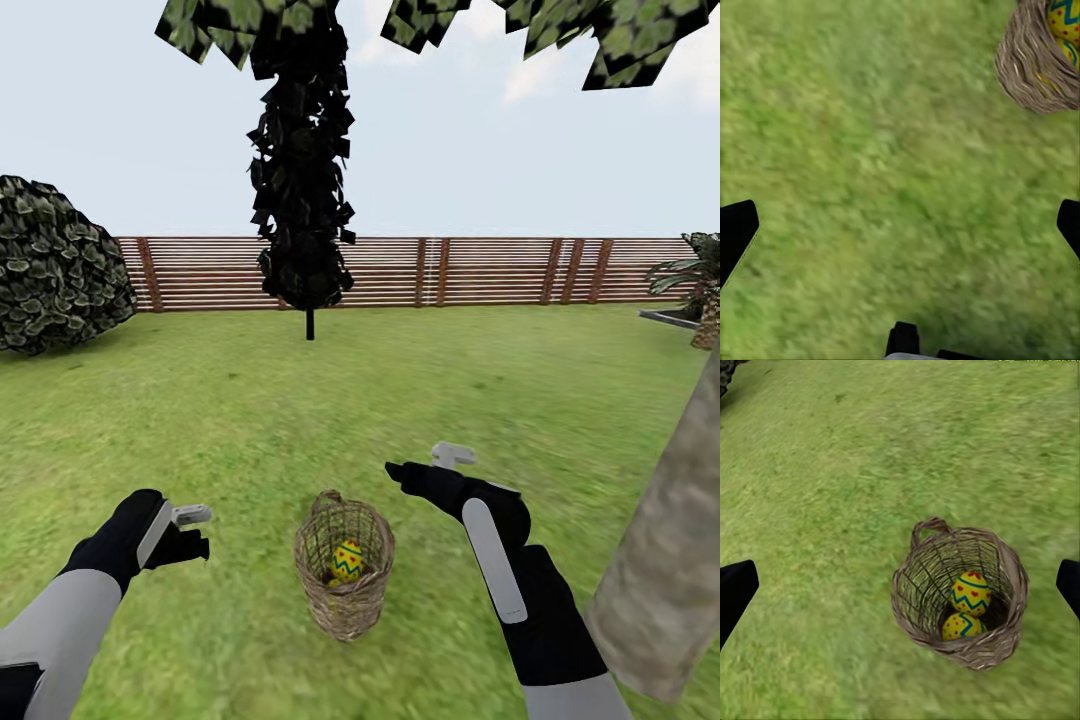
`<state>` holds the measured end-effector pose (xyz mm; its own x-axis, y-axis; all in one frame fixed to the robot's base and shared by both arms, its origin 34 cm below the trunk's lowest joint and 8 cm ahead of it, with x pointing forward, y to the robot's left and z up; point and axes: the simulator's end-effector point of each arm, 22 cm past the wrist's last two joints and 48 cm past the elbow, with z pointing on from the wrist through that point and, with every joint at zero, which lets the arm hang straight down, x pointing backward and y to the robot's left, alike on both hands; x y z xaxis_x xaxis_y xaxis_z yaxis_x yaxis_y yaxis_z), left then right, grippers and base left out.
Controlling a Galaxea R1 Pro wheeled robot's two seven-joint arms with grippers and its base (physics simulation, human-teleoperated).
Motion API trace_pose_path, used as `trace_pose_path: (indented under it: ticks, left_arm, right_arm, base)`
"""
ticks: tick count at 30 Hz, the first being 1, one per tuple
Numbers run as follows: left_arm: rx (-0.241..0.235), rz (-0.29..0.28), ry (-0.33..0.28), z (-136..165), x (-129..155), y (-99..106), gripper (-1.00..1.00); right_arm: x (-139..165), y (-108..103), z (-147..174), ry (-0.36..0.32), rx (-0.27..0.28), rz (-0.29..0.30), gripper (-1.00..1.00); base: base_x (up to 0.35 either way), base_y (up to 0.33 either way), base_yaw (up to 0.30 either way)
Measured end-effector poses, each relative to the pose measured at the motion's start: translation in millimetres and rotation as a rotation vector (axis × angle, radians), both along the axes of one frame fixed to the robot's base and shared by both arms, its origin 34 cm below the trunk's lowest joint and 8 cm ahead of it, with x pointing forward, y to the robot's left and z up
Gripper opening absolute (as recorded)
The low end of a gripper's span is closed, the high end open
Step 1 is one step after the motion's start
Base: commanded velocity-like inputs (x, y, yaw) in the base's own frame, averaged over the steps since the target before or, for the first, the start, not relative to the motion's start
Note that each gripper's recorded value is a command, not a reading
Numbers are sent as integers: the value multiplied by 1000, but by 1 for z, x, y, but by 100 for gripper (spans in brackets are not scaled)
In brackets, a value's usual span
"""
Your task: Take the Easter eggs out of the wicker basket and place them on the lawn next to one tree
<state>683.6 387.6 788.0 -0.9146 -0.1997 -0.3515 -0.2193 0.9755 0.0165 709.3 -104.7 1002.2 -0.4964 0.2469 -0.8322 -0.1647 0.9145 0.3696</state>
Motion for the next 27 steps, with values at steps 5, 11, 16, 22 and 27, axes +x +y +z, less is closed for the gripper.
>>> trace_pose_path:
  ticks: [5,11,16,22,27]
  left_arm:
    - [0,0,0,0,0,0,100]
    - [0,0,0,0,0,0,100]
    - [0,0,-1,1,0,0,100]
    - [-1,0,-4,2,1,-1,100]
    - [-1,-1,-7,3,1,-1,100]
  right_arm:
    - [0,0,0,0,1,0,100]
    - [0,0,0,0,1,0,100]
    - [0,0,1,-1,1,0,100]
    - [0,0,2,-4,2,-1,100]
    - [-1,0,3,-6,2,-1,100]
  base:
    - [263,243,-239]
    - [261,244,-269]
    - [247,253,-276]
    - [234,259,-277]
    - [224,258,-278]
